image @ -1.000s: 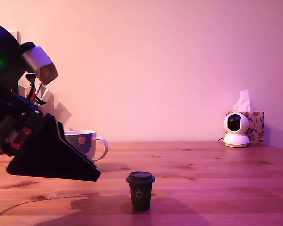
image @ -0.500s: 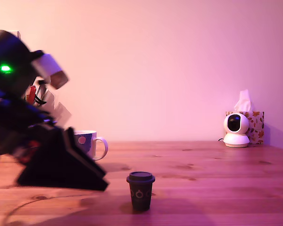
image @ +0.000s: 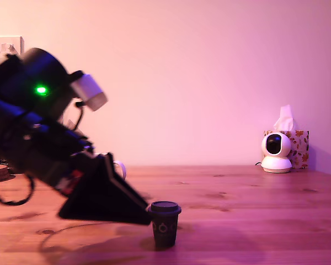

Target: Pick up the coffee capsules on the table and drop them inside the coffee cup

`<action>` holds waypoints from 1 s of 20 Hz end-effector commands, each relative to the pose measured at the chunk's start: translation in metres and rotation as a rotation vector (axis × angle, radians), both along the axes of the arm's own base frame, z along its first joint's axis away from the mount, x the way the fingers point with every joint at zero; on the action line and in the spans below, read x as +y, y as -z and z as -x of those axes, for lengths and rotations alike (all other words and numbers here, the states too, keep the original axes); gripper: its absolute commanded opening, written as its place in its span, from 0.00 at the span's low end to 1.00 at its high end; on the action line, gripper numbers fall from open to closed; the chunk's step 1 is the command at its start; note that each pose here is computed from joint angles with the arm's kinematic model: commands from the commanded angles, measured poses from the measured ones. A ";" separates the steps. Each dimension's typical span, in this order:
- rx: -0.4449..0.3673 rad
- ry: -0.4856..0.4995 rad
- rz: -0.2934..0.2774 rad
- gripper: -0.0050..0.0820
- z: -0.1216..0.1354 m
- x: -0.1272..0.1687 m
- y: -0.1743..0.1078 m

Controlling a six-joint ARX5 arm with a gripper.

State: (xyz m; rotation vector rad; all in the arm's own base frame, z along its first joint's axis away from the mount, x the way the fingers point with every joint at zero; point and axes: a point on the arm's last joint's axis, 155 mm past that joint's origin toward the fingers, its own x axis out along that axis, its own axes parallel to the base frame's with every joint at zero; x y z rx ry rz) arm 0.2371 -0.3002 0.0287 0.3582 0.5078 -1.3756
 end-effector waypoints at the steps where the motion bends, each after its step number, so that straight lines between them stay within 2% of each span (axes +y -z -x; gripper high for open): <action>1: 0.001 0.026 0.000 0.69 0.001 -0.007 0.004; 7: -0.002 0.068 0.005 0.69 0.001 -0.023 0.005; 17: 0.016 0.097 -0.010 0.68 0.003 -0.033 0.017; 20: 0.025 0.097 -0.018 0.64 0.003 -0.033 0.021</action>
